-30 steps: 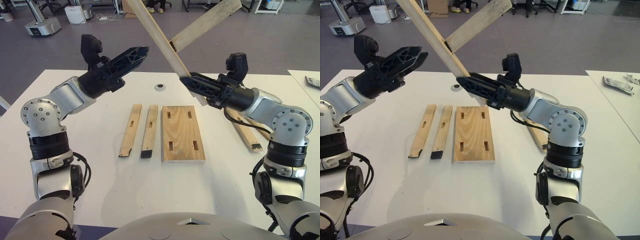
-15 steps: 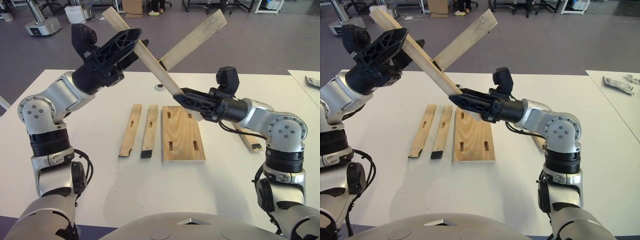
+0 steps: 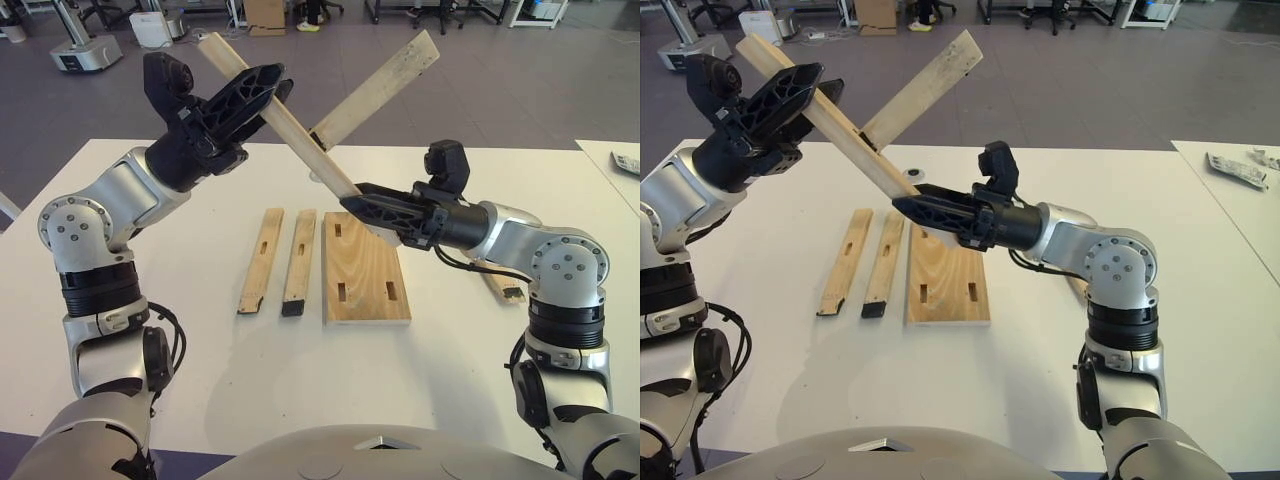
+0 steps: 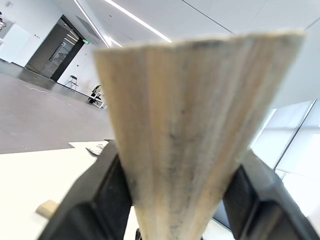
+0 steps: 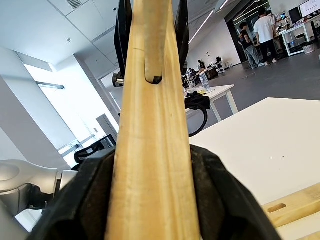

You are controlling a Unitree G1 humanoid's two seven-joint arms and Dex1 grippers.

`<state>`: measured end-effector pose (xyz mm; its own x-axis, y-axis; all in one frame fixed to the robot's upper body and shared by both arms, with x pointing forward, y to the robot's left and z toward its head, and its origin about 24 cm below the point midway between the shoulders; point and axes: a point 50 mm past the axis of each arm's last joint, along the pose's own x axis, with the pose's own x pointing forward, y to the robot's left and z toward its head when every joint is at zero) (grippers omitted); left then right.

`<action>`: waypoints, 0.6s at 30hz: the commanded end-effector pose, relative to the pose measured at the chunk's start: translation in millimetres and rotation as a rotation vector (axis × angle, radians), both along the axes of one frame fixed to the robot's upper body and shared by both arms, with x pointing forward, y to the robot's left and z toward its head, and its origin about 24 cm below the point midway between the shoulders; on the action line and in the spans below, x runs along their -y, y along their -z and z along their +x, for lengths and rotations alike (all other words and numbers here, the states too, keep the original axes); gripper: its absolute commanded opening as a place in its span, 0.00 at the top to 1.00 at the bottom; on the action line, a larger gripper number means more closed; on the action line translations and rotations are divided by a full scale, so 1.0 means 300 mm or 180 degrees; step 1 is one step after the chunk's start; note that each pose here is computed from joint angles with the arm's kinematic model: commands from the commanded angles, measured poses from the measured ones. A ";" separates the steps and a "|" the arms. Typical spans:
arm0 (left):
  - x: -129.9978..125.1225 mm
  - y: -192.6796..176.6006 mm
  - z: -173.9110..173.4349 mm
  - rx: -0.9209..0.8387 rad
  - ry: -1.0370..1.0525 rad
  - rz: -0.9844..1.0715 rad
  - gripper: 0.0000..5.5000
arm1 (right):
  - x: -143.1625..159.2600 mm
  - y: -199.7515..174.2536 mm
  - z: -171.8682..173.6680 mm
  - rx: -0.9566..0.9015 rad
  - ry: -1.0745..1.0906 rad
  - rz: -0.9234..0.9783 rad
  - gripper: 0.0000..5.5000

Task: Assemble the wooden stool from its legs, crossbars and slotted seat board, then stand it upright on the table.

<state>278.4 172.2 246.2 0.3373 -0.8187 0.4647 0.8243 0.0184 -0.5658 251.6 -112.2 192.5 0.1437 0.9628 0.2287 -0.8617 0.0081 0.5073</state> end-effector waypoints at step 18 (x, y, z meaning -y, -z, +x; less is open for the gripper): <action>-0.026 0.049 -0.036 0.1560 -0.0149 0.1439 0.62 | 0.447 -0.166 0.212 0.0880 0.2508 -0.0164 0.39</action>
<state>272.8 183.9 233.5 0.2844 -0.9391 0.1930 0.9571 0.2666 -0.1134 312.8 -248.2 232.4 0.7410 0.6012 0.2991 -0.6711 0.6787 0.2983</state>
